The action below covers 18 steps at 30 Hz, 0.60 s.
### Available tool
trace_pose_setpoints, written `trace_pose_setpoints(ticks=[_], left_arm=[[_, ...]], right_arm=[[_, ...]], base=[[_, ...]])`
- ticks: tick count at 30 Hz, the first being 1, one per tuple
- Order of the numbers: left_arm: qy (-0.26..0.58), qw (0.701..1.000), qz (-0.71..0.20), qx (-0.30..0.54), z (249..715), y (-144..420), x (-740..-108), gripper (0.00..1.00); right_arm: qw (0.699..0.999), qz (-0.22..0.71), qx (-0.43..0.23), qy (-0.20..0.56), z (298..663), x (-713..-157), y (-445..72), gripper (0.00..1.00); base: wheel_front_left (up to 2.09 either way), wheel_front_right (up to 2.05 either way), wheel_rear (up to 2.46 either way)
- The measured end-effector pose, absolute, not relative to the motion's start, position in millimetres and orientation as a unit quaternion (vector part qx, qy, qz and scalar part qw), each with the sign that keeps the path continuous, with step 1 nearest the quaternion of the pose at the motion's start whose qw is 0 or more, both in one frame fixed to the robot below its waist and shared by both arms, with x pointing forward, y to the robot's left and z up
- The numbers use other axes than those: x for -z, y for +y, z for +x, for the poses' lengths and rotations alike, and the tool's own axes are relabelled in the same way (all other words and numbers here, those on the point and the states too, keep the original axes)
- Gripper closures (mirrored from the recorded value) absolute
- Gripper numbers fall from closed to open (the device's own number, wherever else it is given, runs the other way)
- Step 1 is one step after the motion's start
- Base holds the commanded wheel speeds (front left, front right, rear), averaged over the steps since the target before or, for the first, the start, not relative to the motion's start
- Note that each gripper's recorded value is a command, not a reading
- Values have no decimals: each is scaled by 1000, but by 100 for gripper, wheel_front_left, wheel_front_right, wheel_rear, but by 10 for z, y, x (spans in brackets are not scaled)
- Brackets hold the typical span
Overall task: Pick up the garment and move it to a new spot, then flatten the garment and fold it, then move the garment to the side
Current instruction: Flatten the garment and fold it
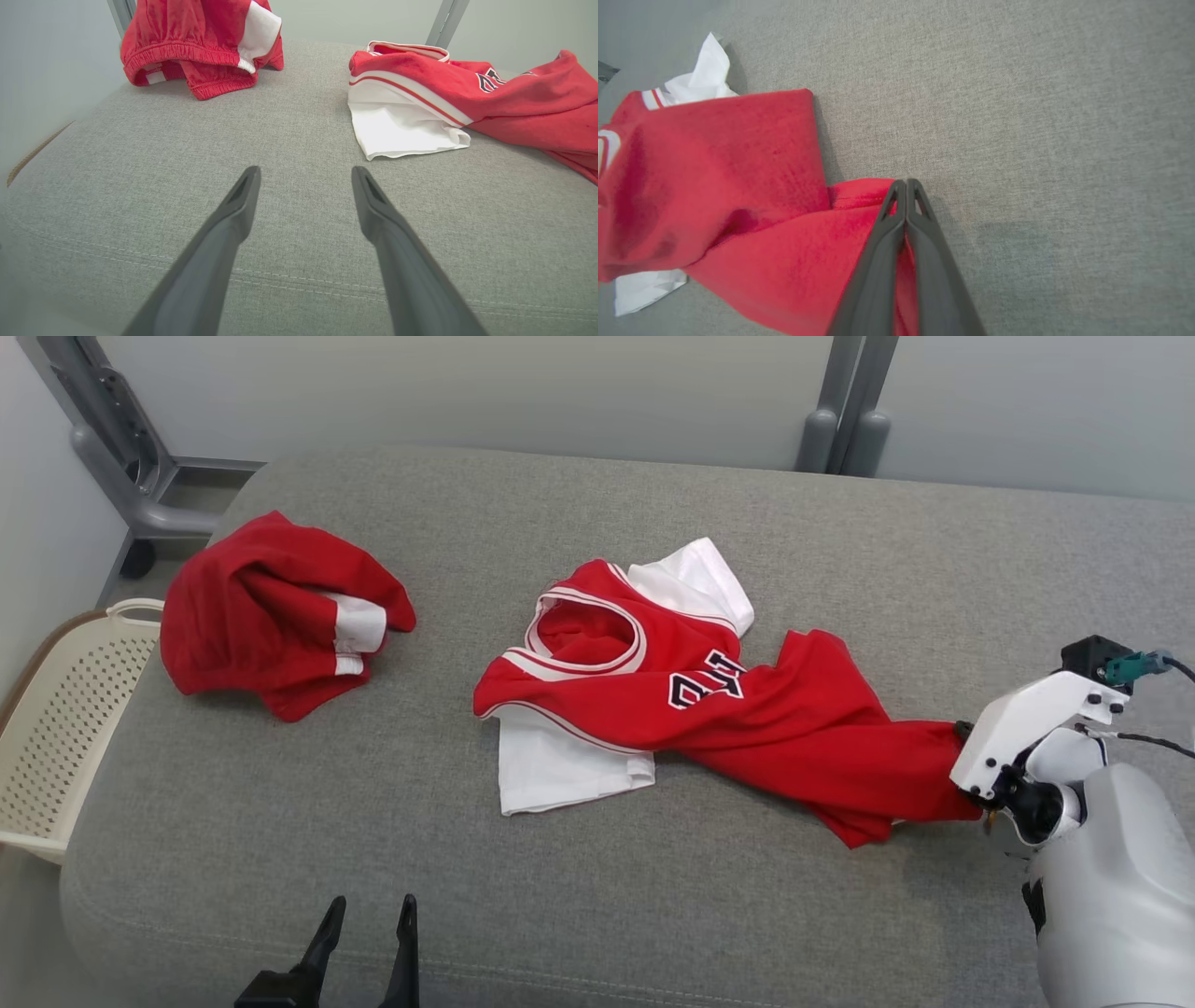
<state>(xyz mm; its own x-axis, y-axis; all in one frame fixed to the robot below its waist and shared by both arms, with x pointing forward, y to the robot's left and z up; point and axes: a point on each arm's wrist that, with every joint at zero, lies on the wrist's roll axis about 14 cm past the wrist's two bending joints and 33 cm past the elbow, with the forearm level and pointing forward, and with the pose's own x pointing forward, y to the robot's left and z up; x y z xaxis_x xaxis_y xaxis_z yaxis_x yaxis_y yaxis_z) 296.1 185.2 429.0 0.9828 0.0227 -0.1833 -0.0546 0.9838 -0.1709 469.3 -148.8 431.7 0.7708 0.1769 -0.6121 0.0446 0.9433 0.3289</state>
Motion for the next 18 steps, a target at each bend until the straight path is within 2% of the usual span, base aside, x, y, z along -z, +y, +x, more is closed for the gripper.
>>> trace_pose_setpoints(ticks=[2,9,14,18], left_arm=[[91,992,-90,-18,2969,1844,-4287,0],[87,992,-91,-12,2998,1808,-4308,0],[82,992,-92,-6,3019,1771,-4339,0],[81,992,-94,-3,3030,1743,-4344,0]], right_arm=[[919,212,-36,330,4685,-4337,-1469,100],[913,292,-33,282,4700,-4558,-1546,100],[920,313,-27,236,4584,-4739,-1736,100],[933,293,-14,209,4380,-4835,-1964,100]], base=[[0,0,0],[0,0,0],[0,0,0],[0,0,0]])
